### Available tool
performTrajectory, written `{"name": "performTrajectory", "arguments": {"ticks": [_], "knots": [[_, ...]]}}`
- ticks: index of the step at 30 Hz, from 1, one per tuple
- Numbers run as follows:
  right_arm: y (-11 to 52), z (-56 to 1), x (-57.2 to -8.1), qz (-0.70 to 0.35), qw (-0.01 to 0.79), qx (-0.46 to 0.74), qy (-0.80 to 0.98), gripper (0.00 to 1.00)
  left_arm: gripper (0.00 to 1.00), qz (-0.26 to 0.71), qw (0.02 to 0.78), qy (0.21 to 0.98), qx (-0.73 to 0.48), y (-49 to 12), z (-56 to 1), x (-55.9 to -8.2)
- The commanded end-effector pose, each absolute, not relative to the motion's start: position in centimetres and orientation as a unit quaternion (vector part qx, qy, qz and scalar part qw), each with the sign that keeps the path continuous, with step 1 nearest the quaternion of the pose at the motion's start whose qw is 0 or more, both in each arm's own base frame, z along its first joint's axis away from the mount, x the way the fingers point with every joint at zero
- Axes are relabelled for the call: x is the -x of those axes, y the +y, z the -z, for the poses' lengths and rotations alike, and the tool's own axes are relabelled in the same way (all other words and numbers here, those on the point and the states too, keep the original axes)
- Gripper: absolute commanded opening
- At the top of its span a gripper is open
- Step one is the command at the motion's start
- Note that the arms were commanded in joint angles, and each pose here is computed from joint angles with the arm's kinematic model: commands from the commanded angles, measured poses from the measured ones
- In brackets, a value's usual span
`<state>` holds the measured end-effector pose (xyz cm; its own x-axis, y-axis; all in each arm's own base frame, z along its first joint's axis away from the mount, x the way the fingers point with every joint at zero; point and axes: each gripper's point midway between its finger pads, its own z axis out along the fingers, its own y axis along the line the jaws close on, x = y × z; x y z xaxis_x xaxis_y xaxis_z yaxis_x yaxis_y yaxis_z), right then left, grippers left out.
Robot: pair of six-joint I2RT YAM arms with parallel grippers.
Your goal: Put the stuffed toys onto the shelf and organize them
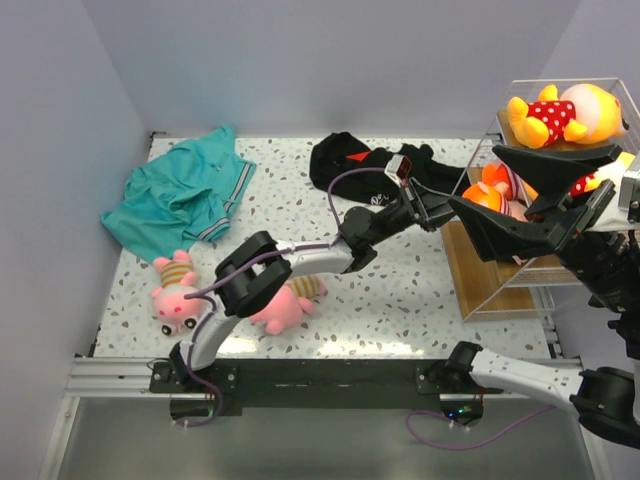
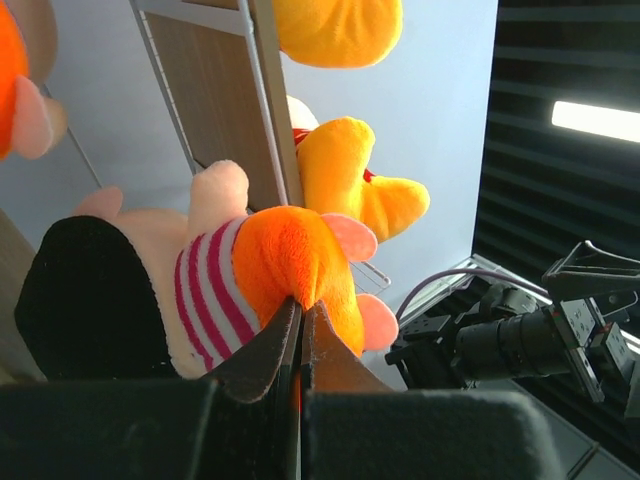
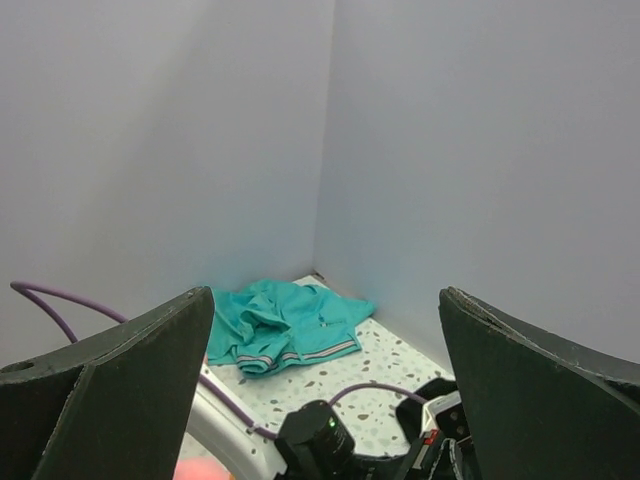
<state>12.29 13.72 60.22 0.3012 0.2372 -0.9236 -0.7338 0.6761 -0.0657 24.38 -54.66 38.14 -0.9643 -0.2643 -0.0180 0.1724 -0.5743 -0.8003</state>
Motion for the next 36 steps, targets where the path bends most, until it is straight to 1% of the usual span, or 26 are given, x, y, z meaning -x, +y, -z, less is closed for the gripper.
{"name": "performTrajectory", "arguments": {"ticks": [1,5,9,13,15,18,20,25,26,28,32,36], "knots": [[12.6,-60.2,-12.3,-0.297,0.776,0.244,0.501,0.99,0.0,0.944,0.115,0.309,0.017,-51.7,-42.6,-21.3],[12.2,-60.2,-12.2,-0.294,0.778,0.241,0.5,0.99,0.0,0.94,0.106,0.323,0.013,-53.2,-41.4,-20.7],[12.0,-59.9,-12.3,-0.289,0.777,0.241,0.504,0.99,0.0,0.93,0.099,0.353,0.006,-54.5,-38.9,-19.5],[11.8,-59.7,-12.3,-0.285,0.777,0.24,0.506,0.99,0.01,0.917,0.108,0.383,-0.002,-55.8,-37.3,-19.1],[11.9,-59.5,-12.3,-0.285,0.776,0.242,0.508,0.99,0.03,0.914,0.114,0.39,-0.008,-56.3,-37.4,-18.9],[11.9,-59.4,-12.3,-0.284,0.776,0.242,0.508,0.99,0.03,0.903,0.123,0.412,-0.012,-57.7,-36.7,-19.0],[11.8,-59.4,-12.3,-0.285,0.776,0.242,0.507,0.99,0.04,0.902,0.127,0.411,-0.016,-58.0,-37.0,-19.0],[11.4,-59.5,-12.0,-0.284,0.779,0.24,0.505,0.99,0.04,0.889,0.136,0.437,-0.019,-59.9,-35.7,-19.3],[11.3,-59.5,-12.0,-0.283,0.78,0.24,0.504,0.99,0.04,0.89,0.142,0.433,-0.025,-60.1,-36.4,-19.3],[11.2,-59.3,-12.1,-0.28,0.78,0.239,0.506,0.99,0.04,0.879,0.148,0.453,-0.024,-61.2,-35.3,-19.4],[11.1,-59.2,-12.0,-0.28,0.781,0.239,0.505,0.99,0.04,0.876,0.147,0.459,-0.018,-62.4,-35.1,-19.5],[10.9,-59.3,-11.9,-0.279,0.783,0.238,0.503,0.99,0.05,0.867,0.146,0.476,-0.01,-63.8,-33.8,-19.7]]}}
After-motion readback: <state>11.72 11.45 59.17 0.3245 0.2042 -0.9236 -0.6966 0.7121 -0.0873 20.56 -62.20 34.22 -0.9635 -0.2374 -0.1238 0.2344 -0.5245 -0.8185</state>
